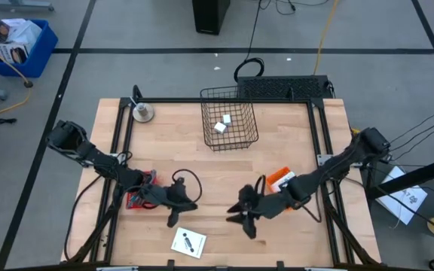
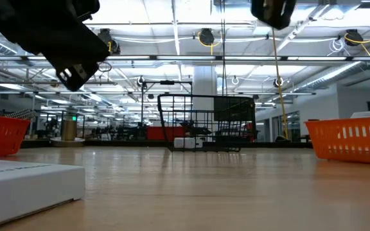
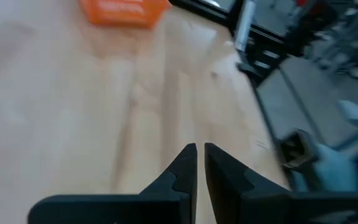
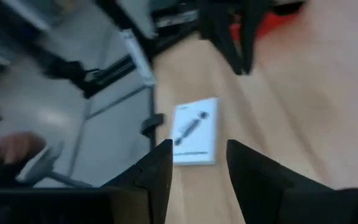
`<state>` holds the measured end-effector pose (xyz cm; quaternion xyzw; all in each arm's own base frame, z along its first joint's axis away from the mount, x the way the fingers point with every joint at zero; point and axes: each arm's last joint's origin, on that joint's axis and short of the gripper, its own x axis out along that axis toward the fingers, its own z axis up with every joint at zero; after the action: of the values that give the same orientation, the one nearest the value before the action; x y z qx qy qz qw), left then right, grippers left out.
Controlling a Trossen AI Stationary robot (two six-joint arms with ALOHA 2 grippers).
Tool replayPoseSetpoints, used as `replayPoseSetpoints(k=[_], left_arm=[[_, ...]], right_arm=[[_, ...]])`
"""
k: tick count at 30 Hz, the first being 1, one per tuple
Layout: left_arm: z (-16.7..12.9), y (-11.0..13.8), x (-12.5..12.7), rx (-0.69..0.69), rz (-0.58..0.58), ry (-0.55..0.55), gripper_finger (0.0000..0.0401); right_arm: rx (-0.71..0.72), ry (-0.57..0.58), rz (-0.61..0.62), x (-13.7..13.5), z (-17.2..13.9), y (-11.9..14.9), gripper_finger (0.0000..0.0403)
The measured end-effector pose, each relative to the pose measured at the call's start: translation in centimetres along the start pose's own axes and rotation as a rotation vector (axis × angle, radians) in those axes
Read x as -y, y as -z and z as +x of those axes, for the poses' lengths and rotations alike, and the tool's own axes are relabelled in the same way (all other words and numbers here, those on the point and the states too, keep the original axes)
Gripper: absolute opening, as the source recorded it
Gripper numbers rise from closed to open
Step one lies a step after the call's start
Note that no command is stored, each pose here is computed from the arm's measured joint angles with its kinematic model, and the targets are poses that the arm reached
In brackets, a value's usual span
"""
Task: Pick and place items into bin
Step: Put the card reader box into the orange basket
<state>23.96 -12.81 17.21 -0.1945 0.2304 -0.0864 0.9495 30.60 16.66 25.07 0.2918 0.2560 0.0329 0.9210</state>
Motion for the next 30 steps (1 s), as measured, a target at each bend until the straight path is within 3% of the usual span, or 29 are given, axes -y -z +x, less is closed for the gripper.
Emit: replayPoseSetpoints(k=[3,8,12,15,19,23,30], left_arm=[[-0.1,0.4,0.6,-0.048,-0.065,0.072,0.0035],[-0.4,1.1,1.6,-0.109,-0.211,0.133,0.0035],[-0.7,2.0,2.4,-0.178,-0.242,0.158,0.0035],[-1.0,2.9,2.7,-0.244,-0.260,0.138,0.0035],[-1.4,3.9,3.2,-0.313,-0.333,0.119,0.0014],[-1.7,4.2,3.9,-0.336,-0.362,0.160,0.0007],[-2.1,5.0,4.4,-0.424,-0.479,0.151,0.0009]], right_arm=[[0.004,-0.066,-0.019,1.4,1.6,2.1,0.0142],[-0.053,-0.030,0.026,4.3,4.9,5.8,0.0128],[-0.109,-0.111,0.031,4.4,7.3,6.8,0.0112],[-0.182,-0.140,0.028,4.3,8.8,7.5,0.0076],[-0.217,-0.201,-0.015,3.5,10.4,7.5,0.0010],[-0.205,-0.234,-0.035,2.3,11.2,6.4,0.0007],[-0.263,-0.125,-0.034,2.0,11.5,5.5,0.0001]])
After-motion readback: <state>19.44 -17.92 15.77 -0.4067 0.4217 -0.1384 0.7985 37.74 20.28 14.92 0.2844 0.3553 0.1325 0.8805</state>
